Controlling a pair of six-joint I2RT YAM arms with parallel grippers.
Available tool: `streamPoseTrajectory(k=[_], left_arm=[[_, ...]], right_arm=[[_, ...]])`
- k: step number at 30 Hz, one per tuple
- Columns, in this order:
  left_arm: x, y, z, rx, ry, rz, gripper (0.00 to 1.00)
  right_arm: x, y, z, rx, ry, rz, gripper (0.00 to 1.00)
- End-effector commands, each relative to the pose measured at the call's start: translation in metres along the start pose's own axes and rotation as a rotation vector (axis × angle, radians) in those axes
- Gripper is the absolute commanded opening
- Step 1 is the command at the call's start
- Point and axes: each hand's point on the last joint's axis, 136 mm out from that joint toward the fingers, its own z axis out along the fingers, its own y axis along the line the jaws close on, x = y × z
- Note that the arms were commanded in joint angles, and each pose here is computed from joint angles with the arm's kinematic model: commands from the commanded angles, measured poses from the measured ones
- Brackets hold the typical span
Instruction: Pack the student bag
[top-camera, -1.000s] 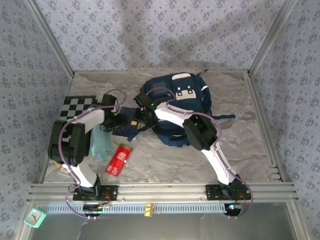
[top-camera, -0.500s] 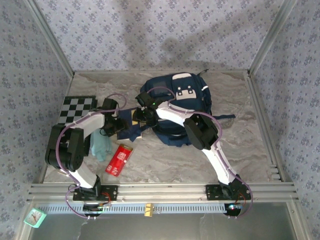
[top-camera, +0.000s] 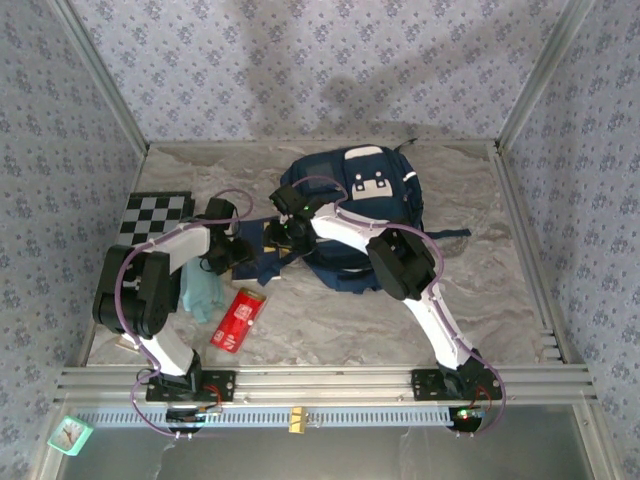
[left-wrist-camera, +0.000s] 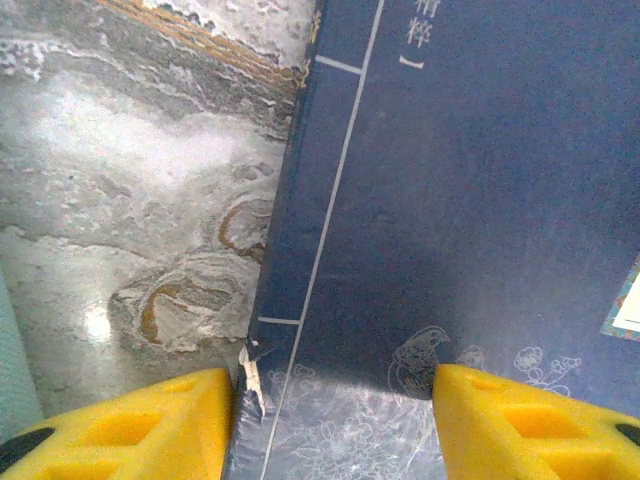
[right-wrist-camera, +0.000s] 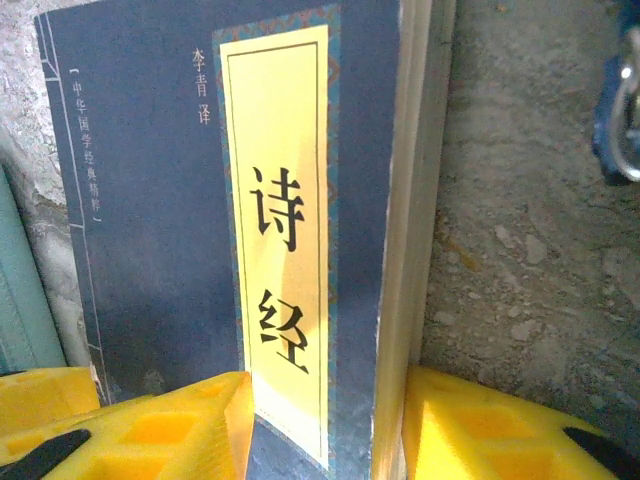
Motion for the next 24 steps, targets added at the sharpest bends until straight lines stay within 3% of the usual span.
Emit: streamPoseTrajectory(k=[1,10,15,24], left_arm=[[0.001,0.006,-0.001,-0.021,-0.002,-0.004,0.55],[0.004,0.007,-0.002,-0.026,-0.004,-0.003,0.55],[0.004,0.009,-0.004,-0.036,-0.008,-0.002,0.55],[0.003,0.009,-0.004,-0.037,-0.009,0.003,0.54]], right_arm=[[-0.004,0.034,-0.035,-0.089,-0.003,-0.045,0.42],[-0.007,0.055,-0.052,-0.201,-0.004,-0.072,0.36],[-0.006,0.045,-0.046,-0.172,0.001,-0.081,0.31],[-0.002,0.037,-0.027,-0.160,0.041,-0.109,0.30]])
